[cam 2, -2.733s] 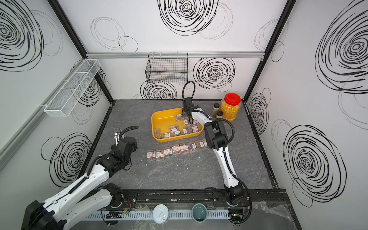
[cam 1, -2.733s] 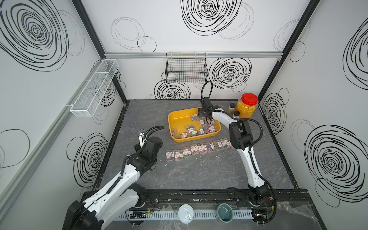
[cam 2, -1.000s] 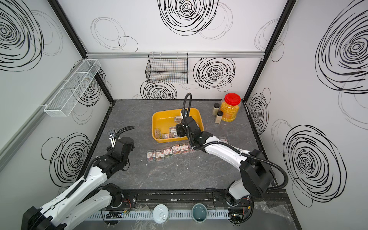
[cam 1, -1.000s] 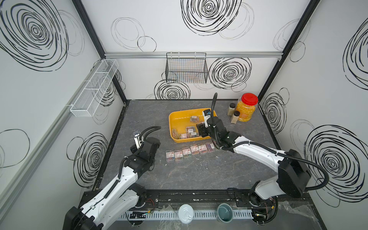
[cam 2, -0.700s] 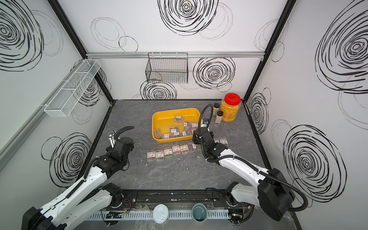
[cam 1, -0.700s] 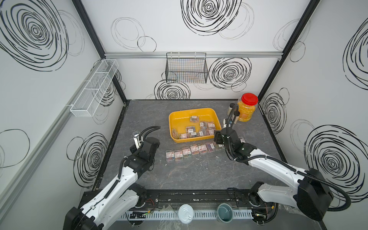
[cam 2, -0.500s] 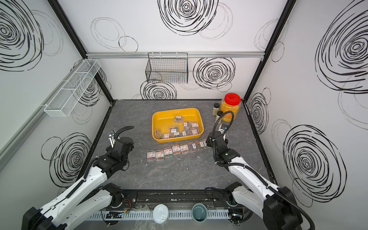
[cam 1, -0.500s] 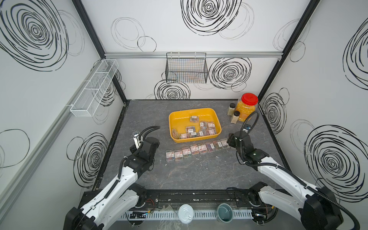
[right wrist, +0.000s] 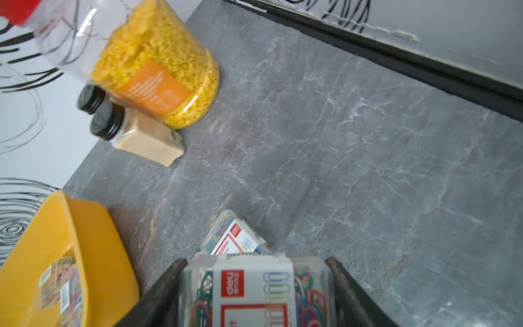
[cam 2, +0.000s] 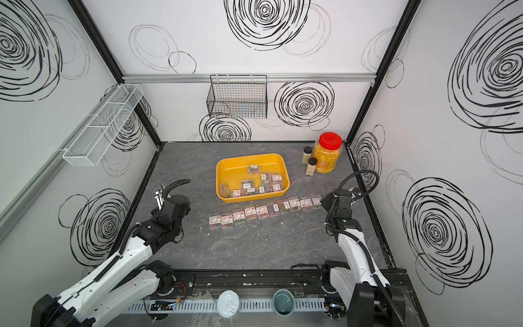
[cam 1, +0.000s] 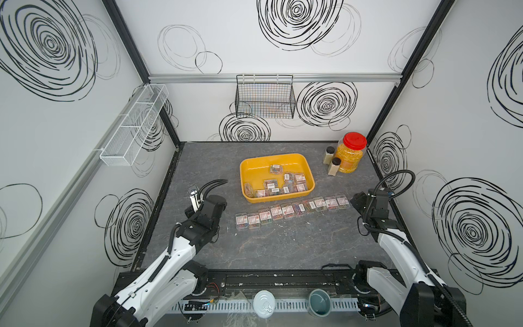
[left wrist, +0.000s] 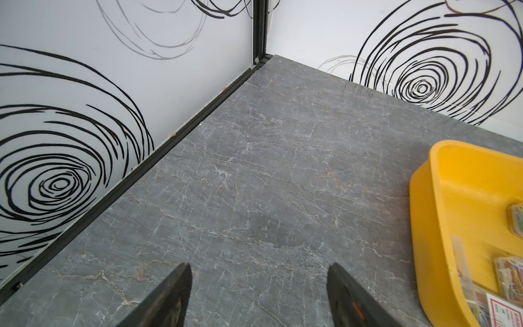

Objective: Take the paper clips out of the storage box
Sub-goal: Place the boxed paper clips at the center of the board.

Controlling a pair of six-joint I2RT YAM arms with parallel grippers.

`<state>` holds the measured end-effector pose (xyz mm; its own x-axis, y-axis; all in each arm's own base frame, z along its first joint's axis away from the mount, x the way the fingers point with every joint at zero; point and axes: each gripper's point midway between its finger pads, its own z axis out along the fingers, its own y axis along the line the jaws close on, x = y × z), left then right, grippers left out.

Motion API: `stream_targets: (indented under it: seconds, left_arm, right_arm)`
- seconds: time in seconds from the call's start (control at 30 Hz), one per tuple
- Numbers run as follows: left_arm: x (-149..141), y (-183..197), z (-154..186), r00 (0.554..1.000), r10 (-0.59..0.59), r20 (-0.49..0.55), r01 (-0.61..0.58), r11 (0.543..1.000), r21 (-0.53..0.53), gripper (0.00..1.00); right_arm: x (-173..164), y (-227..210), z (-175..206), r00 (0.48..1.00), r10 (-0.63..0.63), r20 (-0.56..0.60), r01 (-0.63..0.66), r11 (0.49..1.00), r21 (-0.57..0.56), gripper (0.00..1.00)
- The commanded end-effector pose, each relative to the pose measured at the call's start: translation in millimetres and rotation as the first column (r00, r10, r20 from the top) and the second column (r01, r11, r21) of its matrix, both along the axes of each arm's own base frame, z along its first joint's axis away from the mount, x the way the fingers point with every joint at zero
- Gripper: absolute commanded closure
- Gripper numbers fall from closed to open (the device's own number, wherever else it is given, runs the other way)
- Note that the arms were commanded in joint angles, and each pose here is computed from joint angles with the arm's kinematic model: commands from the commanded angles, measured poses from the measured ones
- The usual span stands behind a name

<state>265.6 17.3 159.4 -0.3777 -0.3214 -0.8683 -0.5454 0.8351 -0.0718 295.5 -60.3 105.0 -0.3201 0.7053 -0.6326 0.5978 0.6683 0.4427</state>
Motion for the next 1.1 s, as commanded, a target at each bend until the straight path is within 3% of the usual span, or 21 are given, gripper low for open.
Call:
stream_targets:
  seconds: [0.0,0.13,0.37,0.6,1.07]
  left_arm:
    - [-1.4,4.0,-1.9,1.0,0.019,0.0,-0.019,1.0,-0.004,0.21]
    - [-1.4,4.4,-0.3,1.0,0.022,0.011,-0.022,1.0,-0.008,0.2]
    - [-1.3,3.2,-2.2,1.0,0.011,0.003,-0.011,1.0,-0.011,0.2]
    - [-2.5,5.1,-1.7,1.0,0.019,0.004,-0.019,1.0,-0.011,0.21]
    - [-2.5,6.0,-2.6,1.0,0.023,0.0,-0.023,1.0,-0.008,0.2]
  right_arm:
    - [2.1,-15.2,-6.2,0.996,-0.081,0.026,0.079,0.993,0.093,0.39]
    - [0.4,-30.0,-23.5,0.989,-0.147,-0.013,0.148,0.977,0.152,0.39]
    - [11.3,-33.7,-39.5,0.986,-0.144,-0.083,0.156,0.973,0.17,0.4]
    - [25.4,-43.1,-37.3,0.98,-0.189,-0.07,0.198,0.965,0.17,0.37]
    - [63.8,-41.9,-50.6,0.986,-0.156,-0.066,0.167,0.959,0.231,0.33]
